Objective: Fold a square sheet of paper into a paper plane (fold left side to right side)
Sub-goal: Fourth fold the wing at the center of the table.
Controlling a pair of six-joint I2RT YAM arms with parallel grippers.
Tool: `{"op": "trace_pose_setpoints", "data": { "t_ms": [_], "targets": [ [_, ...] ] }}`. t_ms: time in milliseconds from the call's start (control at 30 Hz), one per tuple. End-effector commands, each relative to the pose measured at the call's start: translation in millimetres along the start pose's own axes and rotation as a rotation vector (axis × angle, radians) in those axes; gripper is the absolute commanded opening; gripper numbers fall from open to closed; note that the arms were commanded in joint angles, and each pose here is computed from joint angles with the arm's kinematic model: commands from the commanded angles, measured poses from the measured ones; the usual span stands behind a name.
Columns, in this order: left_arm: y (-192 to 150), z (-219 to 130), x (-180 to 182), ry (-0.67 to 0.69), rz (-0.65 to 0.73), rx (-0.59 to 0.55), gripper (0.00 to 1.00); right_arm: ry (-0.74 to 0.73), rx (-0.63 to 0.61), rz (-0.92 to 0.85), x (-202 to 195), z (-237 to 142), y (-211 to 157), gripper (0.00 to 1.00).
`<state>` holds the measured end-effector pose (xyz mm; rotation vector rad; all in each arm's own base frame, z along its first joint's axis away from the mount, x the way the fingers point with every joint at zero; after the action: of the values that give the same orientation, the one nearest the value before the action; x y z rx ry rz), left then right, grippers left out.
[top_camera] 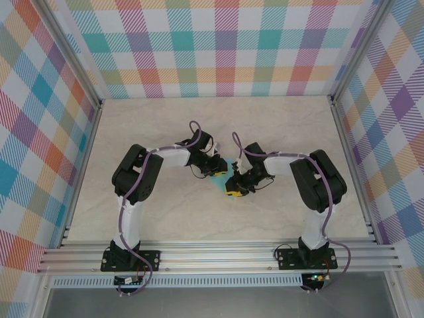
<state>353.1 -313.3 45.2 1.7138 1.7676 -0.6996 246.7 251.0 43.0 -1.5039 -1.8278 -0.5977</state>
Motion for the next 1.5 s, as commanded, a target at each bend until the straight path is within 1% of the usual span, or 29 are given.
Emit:
{"op": "trace_pose_setpoints", "data": {
  "t_ms": [0,267,433,533,633,733,833,900,1000,1133,1267,1433,1467],
  "targets": [
    [-19,9,41,0.149,-0.080,0.035,0.20,-0.009,0.101,0.072,-13,4,-34,0.22],
    [-19,9,42,0.155,-0.084,0.035,0.20,-0.066,0.133,0.100,-28,5,-56,0.22],
    [-19,8,41,0.153,-0.081,0.034,0.20,-0.091,0.127,0.076,-26,-1,-57,0.22],
    [-19,7,39,0.148,-0.075,0.032,0.20,-0.052,0.072,0.026,-12,-8,-46,0.22],
    [-19,6,37,0.143,-0.071,0.031,0.20,0.011,-0.016,-0.037,10,-20,-30,0.21],
    [-18,4,34,0.136,-0.064,0.027,0.20,0.040,-0.089,-0.087,24,-30,-15,0.17],
    [-18,4,32,0.131,-0.060,0.027,0.20,0.034,-0.125,-0.105,28,-30,-3,0.13],
    [-17,4,32,0.131,-0.061,0.025,0.20,-0.006,-0.136,-0.103,23,-28,5,0.13],
    [-17,5,30,0.128,-0.059,0.026,0.20,-0.060,-0.117,-0.100,15,-20,11,0.12],
    [-16,4,29,0.128,-0.057,0.022,0.20,-0.151,-0.059,-0.066,-3,-5,8,0.10],
    [-13,3,27,0.128,-0.051,0.015,0.20,-0.257,-0.039,-0.023,-23,-5,1,0.09],
    [0,-1,22,0.124,-0.033,-0.005,0.21,-0.293,0.034,0.025,-39,2,-13,0.05],
    [-1,-4,25,0.141,-0.048,0.006,0.21,-0.298,0.046,0.032,-42,3,-16,0.05]
  ]
}}
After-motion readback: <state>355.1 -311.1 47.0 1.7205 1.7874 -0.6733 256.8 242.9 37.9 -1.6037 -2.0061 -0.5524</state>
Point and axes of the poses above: each hand's point on the last joint's axis, 136 mm out from that joint toward the fingers, its own z axis out along the fingers, its own x axis along the line the jaws close on, y = z × x, the point moved 3 cm from there along -z, back along the fingers, and after that the axes turned 4 degrees about -z, right-handed, at the moved point
